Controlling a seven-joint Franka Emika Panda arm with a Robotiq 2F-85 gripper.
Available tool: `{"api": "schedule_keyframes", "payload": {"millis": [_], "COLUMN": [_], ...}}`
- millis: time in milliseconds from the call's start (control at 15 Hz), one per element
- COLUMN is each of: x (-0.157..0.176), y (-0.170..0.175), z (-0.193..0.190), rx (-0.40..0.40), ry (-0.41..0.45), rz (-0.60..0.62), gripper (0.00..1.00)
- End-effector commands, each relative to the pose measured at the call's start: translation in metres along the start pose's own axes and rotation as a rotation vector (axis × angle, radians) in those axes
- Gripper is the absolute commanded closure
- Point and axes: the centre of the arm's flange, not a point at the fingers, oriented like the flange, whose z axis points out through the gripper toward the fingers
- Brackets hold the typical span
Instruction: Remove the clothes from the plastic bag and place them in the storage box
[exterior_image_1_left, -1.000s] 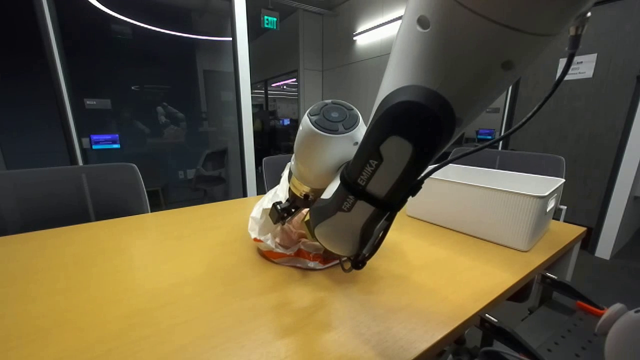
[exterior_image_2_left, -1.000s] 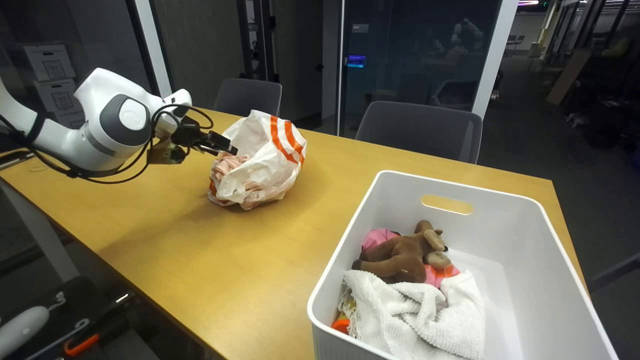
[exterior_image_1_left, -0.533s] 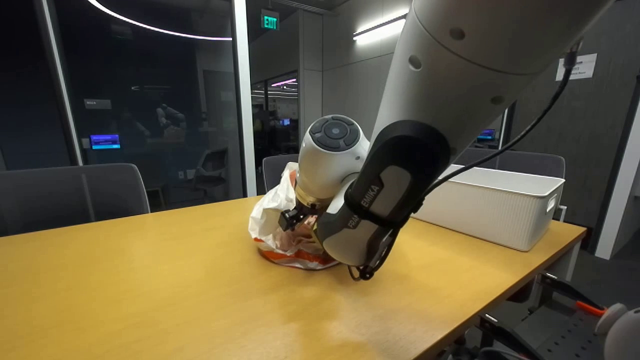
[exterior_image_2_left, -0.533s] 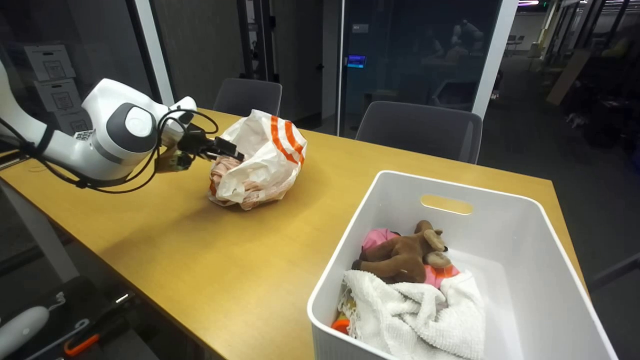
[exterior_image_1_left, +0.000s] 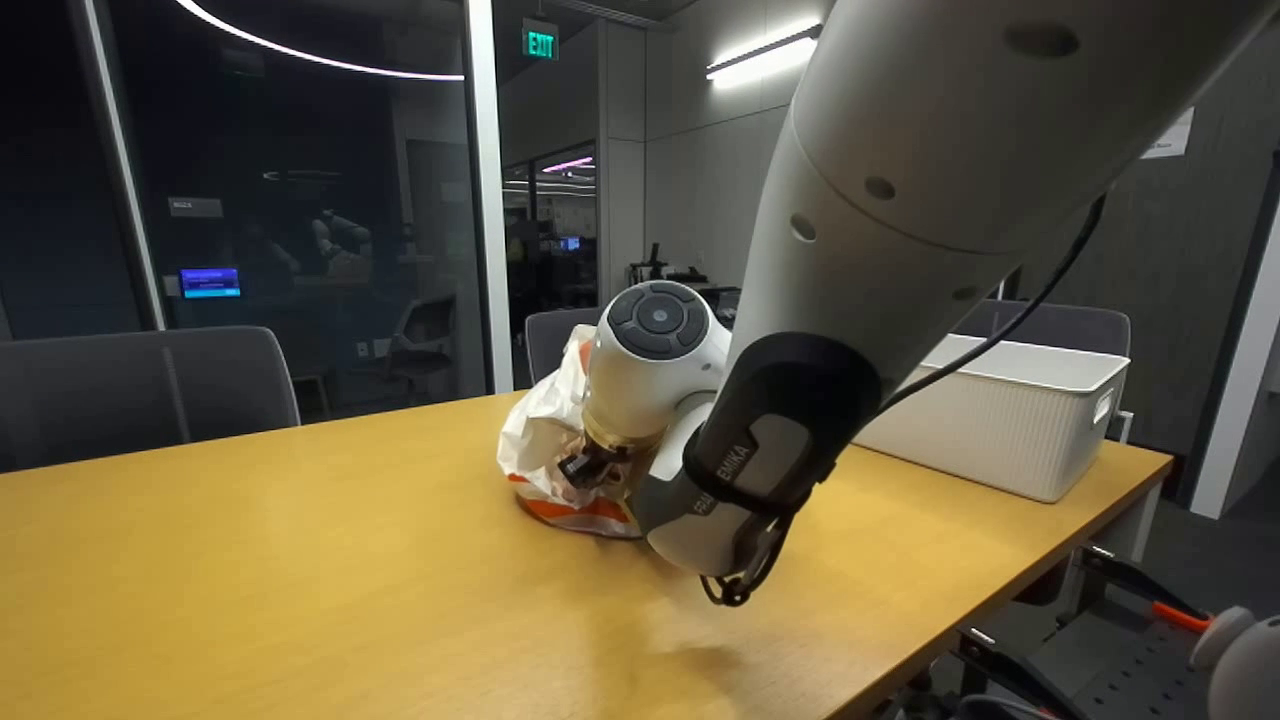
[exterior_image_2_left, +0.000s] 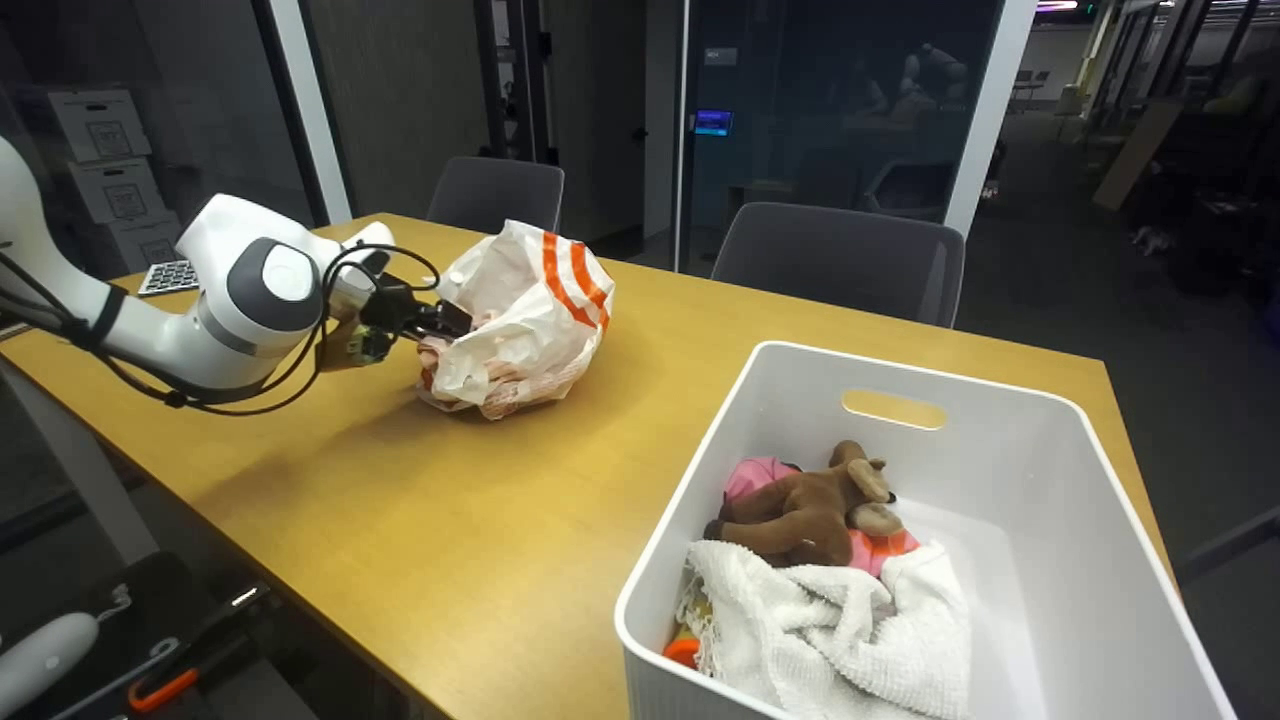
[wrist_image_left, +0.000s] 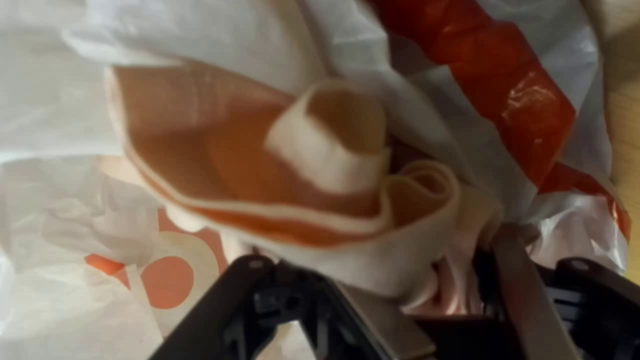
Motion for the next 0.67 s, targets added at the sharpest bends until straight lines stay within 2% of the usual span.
{"api": "schedule_keyframes", "payload": {"millis": [0,200,267,400,600], "x": [0.006,0.009,0.012,0.02,0.043], "y": [0.004,0.012,0.017,0.028,0.052], "z": [0.004,-0.006,-0.012,-0.025,-0.049], "rx": [-0.008,0.001,0.013,0.042,0.084], "ry": [0.03,-0.002,-0.021,-0.057,-0.075], "rz": [0.017,0.026,0.034,0.061,0.14], "gripper": [0.72,0.95,0.99,0.95,0.96]}}
